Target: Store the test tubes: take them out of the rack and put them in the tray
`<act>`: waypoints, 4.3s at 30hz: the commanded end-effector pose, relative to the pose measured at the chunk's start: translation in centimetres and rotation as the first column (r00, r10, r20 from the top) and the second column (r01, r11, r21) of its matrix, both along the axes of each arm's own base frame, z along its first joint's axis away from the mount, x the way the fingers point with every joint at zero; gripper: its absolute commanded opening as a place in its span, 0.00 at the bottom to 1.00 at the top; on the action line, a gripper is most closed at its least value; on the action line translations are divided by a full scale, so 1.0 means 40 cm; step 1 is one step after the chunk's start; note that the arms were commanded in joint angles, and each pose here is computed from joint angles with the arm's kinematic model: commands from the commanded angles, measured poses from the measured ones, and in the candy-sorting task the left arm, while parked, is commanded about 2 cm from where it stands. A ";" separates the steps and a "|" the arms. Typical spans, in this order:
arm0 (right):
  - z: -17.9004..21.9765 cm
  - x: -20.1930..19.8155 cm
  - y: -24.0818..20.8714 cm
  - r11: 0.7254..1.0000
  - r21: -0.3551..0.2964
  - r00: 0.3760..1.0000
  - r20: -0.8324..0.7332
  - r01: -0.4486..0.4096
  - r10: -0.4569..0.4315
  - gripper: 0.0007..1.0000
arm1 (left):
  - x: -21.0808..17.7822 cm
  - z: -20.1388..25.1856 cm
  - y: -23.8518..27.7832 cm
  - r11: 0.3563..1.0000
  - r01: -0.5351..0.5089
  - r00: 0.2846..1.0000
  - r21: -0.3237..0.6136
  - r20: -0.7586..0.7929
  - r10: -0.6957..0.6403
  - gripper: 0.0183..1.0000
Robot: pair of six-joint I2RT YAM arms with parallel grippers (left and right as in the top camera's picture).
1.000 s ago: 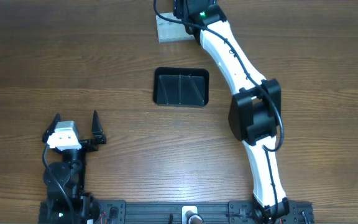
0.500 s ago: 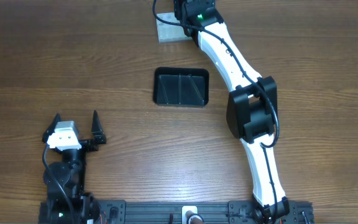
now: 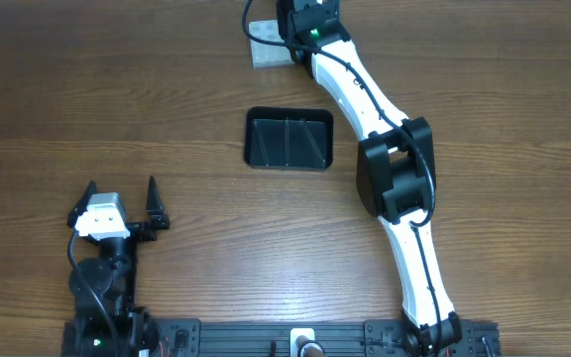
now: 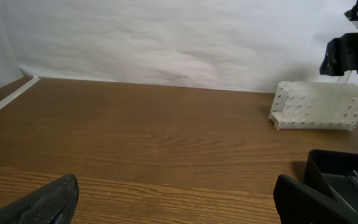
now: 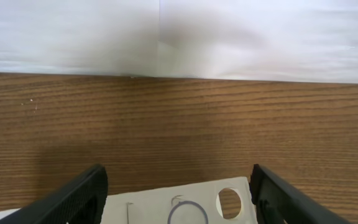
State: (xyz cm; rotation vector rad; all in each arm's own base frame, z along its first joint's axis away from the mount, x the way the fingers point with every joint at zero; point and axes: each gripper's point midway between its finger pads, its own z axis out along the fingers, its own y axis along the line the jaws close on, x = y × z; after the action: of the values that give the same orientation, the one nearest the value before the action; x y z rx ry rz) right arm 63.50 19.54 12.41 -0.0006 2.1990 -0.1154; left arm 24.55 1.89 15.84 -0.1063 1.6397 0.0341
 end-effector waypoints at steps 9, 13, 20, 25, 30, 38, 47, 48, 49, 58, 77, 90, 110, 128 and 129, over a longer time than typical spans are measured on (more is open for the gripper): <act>-0.043 0.010 -0.025 0.999 -0.021 1.000 -0.015 0.026 -0.026 0.69 | 0.000 -0.001 0.000 1.000 0.004 1.000 0.014 0.002 -0.004 1.00; -0.039 0.013 -0.023 1.000 -0.018 1.000 -0.006 0.026 -0.026 0.66 | 0.000 -0.001 0.000 1.000 0.004 1.000 0.014 0.002 -0.004 1.00; -0.053 0.015 -0.025 0.999 -0.022 1.000 -0.011 0.026 -0.026 0.66 | 0.000 -0.001 0.000 1.000 0.004 1.000 0.014 0.002 -0.004 1.00; -0.066 0.015 -0.025 0.999 -0.025 0.999 -0.019 0.025 -0.025 0.66 | 0.000 -0.002 0.000 1.000 0.004 1.000 0.014 0.001 -0.004 1.00; -0.066 0.014 -0.024 0.999 -0.026 0.999 -0.019 0.025 -0.025 0.61 | 0.000 -0.001 0.000 1.000 0.004 1.000 0.014 0.002 -0.004 1.00; -0.066 0.015 -0.024 0.999 -0.025 1.000 -0.019 0.025 -0.025 0.45 | 0.000 -0.001 0.000 1.000 0.004 1.000 0.014 0.002 -0.004 1.00; -0.066 0.014 -0.023 0.999 -0.025 1.000 -0.019 0.024 -0.024 0.30 | 0.000 -0.001 0.000 1.000 0.004 1.000 0.014 0.002 -0.004 1.00; -0.066 0.014 -0.022 0.999 -0.025 1.000 -0.019 0.023 -0.024 0.30 | 0.000 -0.001 0.000 1.000 0.004 1.000 0.014 0.002 -0.004 1.00; -0.066 0.014 -0.021 0.999 -0.025 1.000 -0.019 0.022 -0.023 0.29 | 0.000 -0.001 0.000 1.000 0.004 1.000 0.014 0.002 -0.004 1.00; -0.066 0.011 -0.013 1.000 -0.025 1.000 -0.019 0.018 -0.018 0.23 | 0.000 -0.001 0.000 1.000 0.004 1.000 0.014 0.002 -0.004 1.00; -0.062 0.012 -0.013 1.000 -0.024 1.000 -0.016 0.018 -0.019 0.17 | 0.000 -0.001 0.000 1.000 0.004 1.000 0.014 0.002 -0.004 1.00; 0.013 0.015 -0.008 1.000 -0.003 0.999 0.031 0.017 -0.016 0.16 | 0.000 -0.001 0.000 1.000 0.004 1.000 0.014 0.002 -0.004 1.00; 0.204 -0.008 0.004 0.999 0.032 0.991 0.134 -0.003 -0.001 0.15 | 0.000 -0.001 0.000 1.000 0.004 1.000 0.014 0.002 -0.004 1.00; 0.312 -0.141 0.022 0.995 0.102 0.999 0.036 -0.019 0.015 0.14 | 0.000 -0.001 0.000 1.000 0.004 1.000 0.014 0.002 -0.004 1.00; 0.292 -0.161 0.024 0.994 0.105 1.000 -0.012 -0.022 0.023 0.13 | 0.000 -0.001 0.000 1.000 0.004 1.000 0.014 0.002 -0.004 1.00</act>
State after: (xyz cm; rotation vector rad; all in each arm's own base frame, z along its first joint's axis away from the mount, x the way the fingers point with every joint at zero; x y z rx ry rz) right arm 58.47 19.82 22.25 -0.0039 2.2040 -0.0681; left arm 24.56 1.89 15.84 -0.1060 1.6397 0.0338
